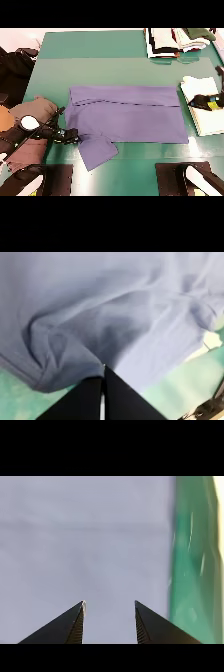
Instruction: Fold the shirts.
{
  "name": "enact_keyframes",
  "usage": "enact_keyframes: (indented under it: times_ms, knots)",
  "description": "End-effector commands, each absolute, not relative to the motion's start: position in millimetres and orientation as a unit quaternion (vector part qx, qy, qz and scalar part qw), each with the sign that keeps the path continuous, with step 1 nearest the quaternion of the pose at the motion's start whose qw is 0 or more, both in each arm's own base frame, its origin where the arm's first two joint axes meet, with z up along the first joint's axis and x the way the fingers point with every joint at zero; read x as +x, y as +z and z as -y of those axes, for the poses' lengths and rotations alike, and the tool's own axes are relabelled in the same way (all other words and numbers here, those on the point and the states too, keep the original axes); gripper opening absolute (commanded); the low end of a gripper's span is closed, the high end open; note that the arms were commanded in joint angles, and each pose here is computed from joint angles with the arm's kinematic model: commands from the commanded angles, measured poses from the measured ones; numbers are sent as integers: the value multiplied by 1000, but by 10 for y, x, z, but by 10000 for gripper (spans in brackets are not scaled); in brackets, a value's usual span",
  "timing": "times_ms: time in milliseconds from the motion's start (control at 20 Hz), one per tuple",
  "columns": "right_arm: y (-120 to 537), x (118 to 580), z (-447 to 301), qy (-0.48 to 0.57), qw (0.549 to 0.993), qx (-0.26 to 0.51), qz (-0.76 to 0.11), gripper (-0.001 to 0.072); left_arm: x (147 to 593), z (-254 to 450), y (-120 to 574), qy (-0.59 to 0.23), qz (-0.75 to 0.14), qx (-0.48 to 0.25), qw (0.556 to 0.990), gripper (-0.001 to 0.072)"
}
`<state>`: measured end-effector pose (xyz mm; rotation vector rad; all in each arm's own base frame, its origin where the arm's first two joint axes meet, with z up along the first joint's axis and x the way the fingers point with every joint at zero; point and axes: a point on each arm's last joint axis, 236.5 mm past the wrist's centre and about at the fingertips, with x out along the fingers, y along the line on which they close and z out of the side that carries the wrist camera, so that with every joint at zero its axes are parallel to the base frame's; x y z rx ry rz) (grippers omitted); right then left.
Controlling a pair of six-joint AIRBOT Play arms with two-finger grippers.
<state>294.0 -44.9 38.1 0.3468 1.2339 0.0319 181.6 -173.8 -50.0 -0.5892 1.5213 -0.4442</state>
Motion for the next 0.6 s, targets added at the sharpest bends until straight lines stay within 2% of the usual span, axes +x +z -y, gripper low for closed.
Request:
enact_keyframes:
  times_ms: [0,50,250,350,500,550]
  knots:
    - [-50,2250,808,-44,719,214,-660,490,1855,1719,-383,-216,-670,-231,672,22]
    - [-227,2061,852,-62,697,249,-670,510,1874,1714,-380,-216,-667,-229,675,22]
    - [-780,1548,719,-89,628,335,-697,492,1903,1698,-392,-219,-662,-221,682,22]
    - [-933,1455,571,-75,602,346,-715,446,1916,1697,-392,-220,-659,-220,685,22]
    - [-1041,1487,353,-40,584,336,-738,433,1926,1696,-393,-219,-658,-220,686,22]
    - [-1053,1525,302,-29,585,325,-742,344,1921,1692,-396,-219,-659,-218,686,23]
